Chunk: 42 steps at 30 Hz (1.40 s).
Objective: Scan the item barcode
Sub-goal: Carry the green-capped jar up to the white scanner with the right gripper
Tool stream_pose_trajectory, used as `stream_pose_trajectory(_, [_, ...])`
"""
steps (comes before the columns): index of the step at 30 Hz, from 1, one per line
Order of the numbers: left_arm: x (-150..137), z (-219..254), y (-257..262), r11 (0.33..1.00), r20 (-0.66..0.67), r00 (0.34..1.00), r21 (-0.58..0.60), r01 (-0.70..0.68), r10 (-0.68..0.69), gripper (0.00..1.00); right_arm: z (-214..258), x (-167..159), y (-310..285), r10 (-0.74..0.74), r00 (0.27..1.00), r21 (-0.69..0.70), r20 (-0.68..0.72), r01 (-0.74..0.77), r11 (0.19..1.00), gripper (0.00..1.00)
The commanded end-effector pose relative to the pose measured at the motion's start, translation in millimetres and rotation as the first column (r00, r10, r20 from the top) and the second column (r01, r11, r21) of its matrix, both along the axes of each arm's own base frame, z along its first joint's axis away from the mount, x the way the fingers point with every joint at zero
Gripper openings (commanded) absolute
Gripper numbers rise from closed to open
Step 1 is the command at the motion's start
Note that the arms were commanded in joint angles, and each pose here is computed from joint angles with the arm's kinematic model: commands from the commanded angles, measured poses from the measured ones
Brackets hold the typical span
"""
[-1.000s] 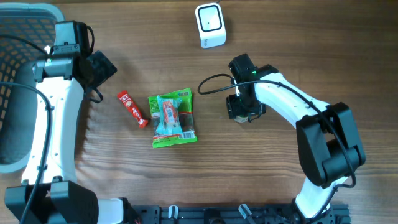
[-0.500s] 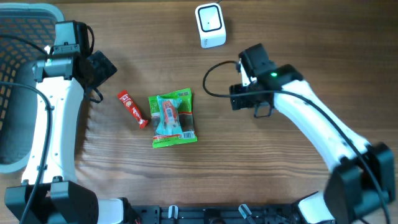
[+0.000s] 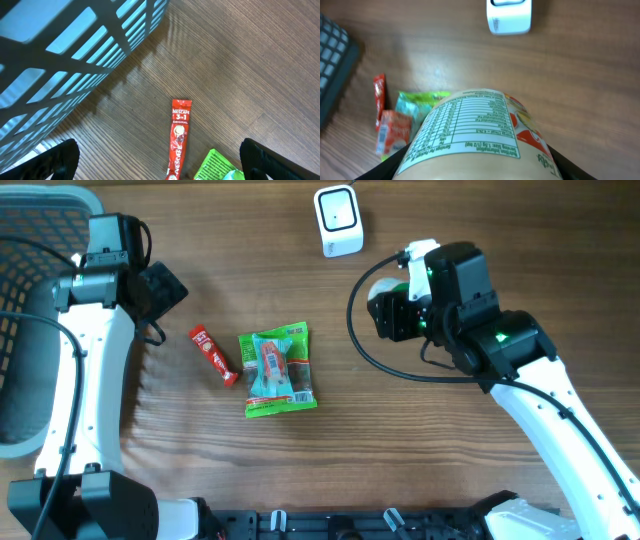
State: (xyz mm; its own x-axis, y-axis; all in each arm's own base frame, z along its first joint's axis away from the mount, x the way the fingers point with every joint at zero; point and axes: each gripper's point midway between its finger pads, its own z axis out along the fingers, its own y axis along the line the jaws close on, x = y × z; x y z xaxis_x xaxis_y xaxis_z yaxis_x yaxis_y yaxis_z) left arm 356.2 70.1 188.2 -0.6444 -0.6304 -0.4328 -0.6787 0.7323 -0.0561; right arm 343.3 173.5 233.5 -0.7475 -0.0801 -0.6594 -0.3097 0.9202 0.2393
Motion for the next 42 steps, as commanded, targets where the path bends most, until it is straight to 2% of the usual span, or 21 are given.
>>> stream_pose_trajectory(1, [1,7,6,1.0,0.018,1.0,0.019,-0.011,0.011,1.0,29,20,12,0.009,0.998,0.05,0.07,-0.013,0.999,0.04])
stream_pose_trajectory(5, [1,7,6,1.0,0.018,1.0,0.019,-0.011,0.011,1.0,64,57,27,0.009,0.999,0.028,0.033,-0.01,1.0,0.04])
stream_pose_trajectory(8, [1,7,6,1.0,0.018,1.0,0.019,-0.012,0.011,1.0,72,82,38,0.013,1.0,0.006,-0.009,-0.013,1.0,0.04])
stream_pose_trajectory(17, [1,7,6,1.0,0.018,1.0,0.019,-0.011,0.011,1.0,-7,173,77,0.032,0.999,0.0,0.042,-0.032,0.999,0.04])
stream_pose_trajectory(21, [1,7,6,1.0,0.018,1.0,0.019,-0.012,0.011,1.0,-44,222,77,-0.035,0.989,-0.052,0.144,0.043,0.998,0.04])
stream_pose_trajectory(24, [1,7,6,1.0,0.018,1.0,0.019,-0.011,0.011,1.0,-53,250,80,-0.029,0.967,-0.08,0.255,0.051,0.995,0.04])
stream_pose_trajectory(28, [1,7,6,1.0,0.018,1.0,0.019,-0.012,0.011,1.0,-58,278,91,-0.041,0.929,-0.03,0.369,0.055,0.998,0.04])
stream_pose_trajectory(34, [1,7,6,1.0,0.018,1.0,0.019,-0.012,0.011,1.0,-58,308,77,-0.158,0.856,-0.006,0.493,0.185,0.983,0.04])
stream_pose_trajectory(37, [1,7,6,1.0,0.018,1.0,0.019,-0.012,0.011,1.0,-58,317,80,-0.154,0.833,0.037,0.531,0.158,0.987,0.04])
stream_pose_trajectory(42, [1,7,6,1.0,0.018,1.0,0.019,-0.012,0.011,1.0,-59,319,82,-0.156,0.835,0.068,0.528,0.141,0.988,0.04])
